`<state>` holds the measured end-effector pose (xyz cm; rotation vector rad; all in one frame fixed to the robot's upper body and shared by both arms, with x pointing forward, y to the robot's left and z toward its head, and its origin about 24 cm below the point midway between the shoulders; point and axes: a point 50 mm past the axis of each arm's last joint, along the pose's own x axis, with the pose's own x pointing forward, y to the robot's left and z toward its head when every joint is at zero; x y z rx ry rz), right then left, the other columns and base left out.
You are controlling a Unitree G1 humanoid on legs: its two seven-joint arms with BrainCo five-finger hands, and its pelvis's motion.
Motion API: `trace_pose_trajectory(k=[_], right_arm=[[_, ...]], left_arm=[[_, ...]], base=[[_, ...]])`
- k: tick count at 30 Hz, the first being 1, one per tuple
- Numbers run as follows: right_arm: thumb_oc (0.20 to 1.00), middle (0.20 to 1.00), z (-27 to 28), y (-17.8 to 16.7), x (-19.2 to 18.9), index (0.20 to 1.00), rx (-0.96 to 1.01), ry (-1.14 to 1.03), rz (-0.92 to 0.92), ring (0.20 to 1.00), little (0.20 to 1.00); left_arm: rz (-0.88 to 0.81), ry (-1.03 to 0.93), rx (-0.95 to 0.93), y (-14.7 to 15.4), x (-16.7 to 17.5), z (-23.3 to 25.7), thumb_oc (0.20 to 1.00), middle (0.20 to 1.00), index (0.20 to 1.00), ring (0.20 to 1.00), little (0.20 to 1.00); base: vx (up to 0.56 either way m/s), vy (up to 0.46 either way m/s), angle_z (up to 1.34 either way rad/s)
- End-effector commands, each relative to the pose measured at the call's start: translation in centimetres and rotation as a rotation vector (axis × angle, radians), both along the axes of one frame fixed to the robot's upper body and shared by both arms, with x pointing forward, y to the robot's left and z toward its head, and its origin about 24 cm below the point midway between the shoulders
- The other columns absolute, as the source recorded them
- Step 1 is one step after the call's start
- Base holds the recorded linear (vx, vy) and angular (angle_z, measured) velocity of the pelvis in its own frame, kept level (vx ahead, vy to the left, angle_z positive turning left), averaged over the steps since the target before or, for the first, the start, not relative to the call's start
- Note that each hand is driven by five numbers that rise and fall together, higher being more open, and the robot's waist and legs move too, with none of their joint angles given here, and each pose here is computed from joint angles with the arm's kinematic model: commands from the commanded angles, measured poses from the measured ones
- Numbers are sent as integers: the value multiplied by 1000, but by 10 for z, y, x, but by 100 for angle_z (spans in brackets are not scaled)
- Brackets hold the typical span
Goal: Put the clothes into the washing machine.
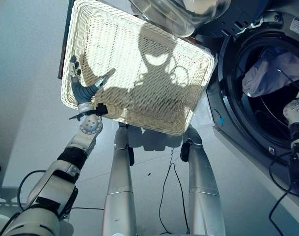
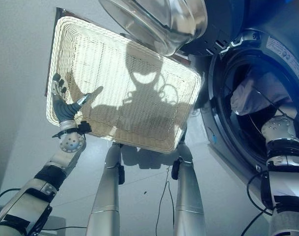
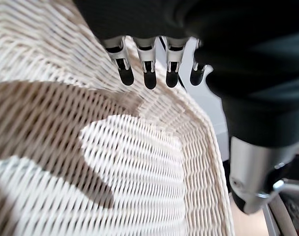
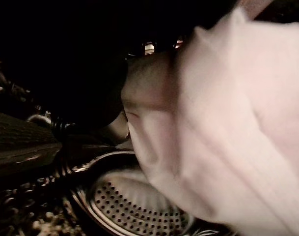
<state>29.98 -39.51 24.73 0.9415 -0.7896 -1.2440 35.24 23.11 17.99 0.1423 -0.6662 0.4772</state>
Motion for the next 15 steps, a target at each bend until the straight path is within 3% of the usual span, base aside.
trace_pose_trajectory(k=[1,8,10,11,15], right_arm=[[1000,1000,1,-30,-19,1000,-94,66,3,1000,1000],[1000,1000,-30,-29,0,1000,-115,439,132,1000,1000],[1000,1000,-32,-27,3,1000,-64,452,137,1000,1000],[1000,1000,-37,-28,3,1000,-67,607,102,1000,1000],[1000,1000,-31,-20,10,1000,-177,770,56,1000,1000]], left_arm=[[-1,-58,-25,9,1,18,1000,1000,1000,1000,1000],[-29,-54,-4,0,4,20,1000,1000,1000,1000,1000],[-37,-55,-1,-2,6,23,1000,1000,1000,1000,1000],[-45,-58,2,-6,7,24,1000,1000,1000,1000,1000],[-58,-62,0,-13,8,24,1000,1000,1000,1000,1000]], base=[[0,0,0],[3,-23,3],[0,0,0],[0,0,0],[0,0,0]])
